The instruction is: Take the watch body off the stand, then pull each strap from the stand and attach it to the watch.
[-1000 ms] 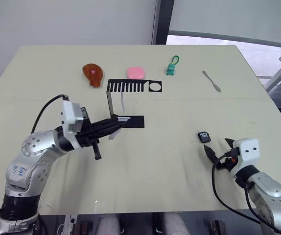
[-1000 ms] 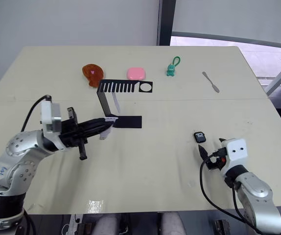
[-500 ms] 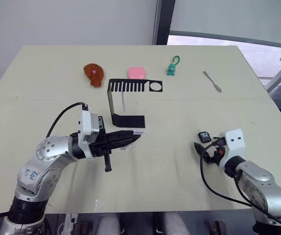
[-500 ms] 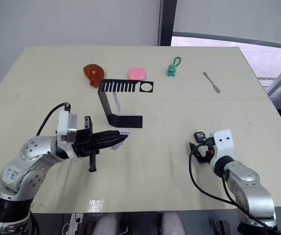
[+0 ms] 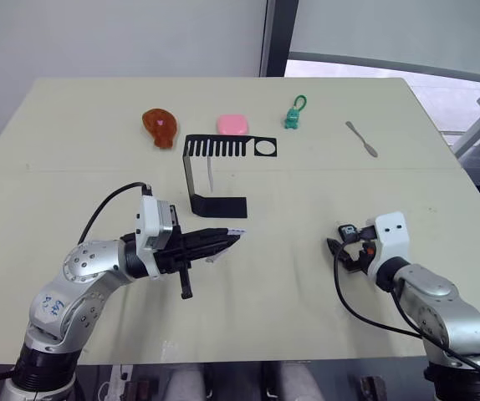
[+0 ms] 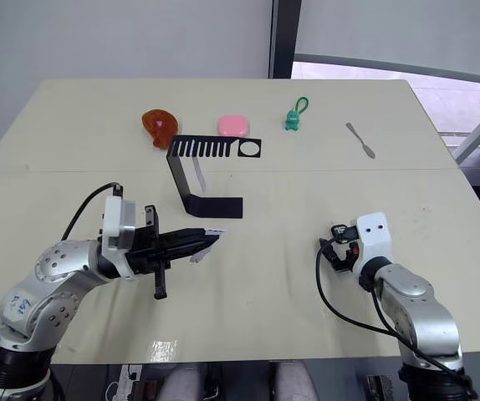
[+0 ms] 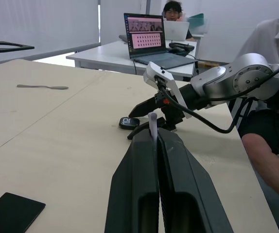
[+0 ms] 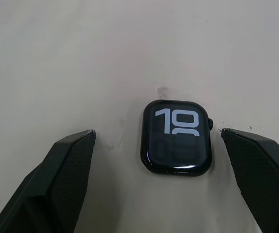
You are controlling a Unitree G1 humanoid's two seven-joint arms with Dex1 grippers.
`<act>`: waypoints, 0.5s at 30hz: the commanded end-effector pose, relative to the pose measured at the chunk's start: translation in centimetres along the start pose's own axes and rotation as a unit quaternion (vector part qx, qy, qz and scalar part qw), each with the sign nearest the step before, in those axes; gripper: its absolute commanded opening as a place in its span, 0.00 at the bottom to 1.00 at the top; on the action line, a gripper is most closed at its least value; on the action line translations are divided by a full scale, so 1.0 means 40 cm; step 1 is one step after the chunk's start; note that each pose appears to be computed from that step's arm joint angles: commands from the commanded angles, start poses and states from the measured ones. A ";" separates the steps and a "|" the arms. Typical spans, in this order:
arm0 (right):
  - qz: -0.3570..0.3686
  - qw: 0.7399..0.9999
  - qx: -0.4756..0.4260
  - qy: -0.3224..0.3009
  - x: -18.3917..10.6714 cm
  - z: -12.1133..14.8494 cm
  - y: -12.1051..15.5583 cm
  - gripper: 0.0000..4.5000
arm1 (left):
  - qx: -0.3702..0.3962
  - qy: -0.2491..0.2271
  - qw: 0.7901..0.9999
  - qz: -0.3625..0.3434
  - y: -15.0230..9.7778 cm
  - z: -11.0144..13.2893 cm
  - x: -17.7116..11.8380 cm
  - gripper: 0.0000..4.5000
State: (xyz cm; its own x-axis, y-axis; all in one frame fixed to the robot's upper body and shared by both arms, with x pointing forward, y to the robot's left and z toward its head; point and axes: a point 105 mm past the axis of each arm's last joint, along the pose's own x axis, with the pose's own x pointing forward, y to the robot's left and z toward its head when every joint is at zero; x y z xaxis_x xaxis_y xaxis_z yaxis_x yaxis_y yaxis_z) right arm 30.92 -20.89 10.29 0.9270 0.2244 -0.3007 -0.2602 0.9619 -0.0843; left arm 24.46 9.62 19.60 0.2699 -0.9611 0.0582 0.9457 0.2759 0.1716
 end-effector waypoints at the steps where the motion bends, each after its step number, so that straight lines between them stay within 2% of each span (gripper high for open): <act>1: 0.002 1.000 0.007 -0.004 -0.002 0.002 -0.008 0.98 | 0.021 -0.001 1.000 -0.001 -0.005 0.017 -0.006 0.00; 15: -0.004 1.000 0.025 0.010 -0.023 -0.049 -0.044 0.98 | 0.023 0.001 1.000 -0.003 -0.008 0.018 -0.002 0.00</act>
State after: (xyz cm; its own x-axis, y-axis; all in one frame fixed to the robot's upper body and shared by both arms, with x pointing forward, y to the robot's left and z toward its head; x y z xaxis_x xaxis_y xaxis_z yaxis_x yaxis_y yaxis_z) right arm 30.43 -22.06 9.62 0.9278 0.2329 -0.2914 -0.2585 0.9646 -0.0521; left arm 24.54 9.69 19.49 0.2777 -0.9595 0.0478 0.9429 0.2817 0.1779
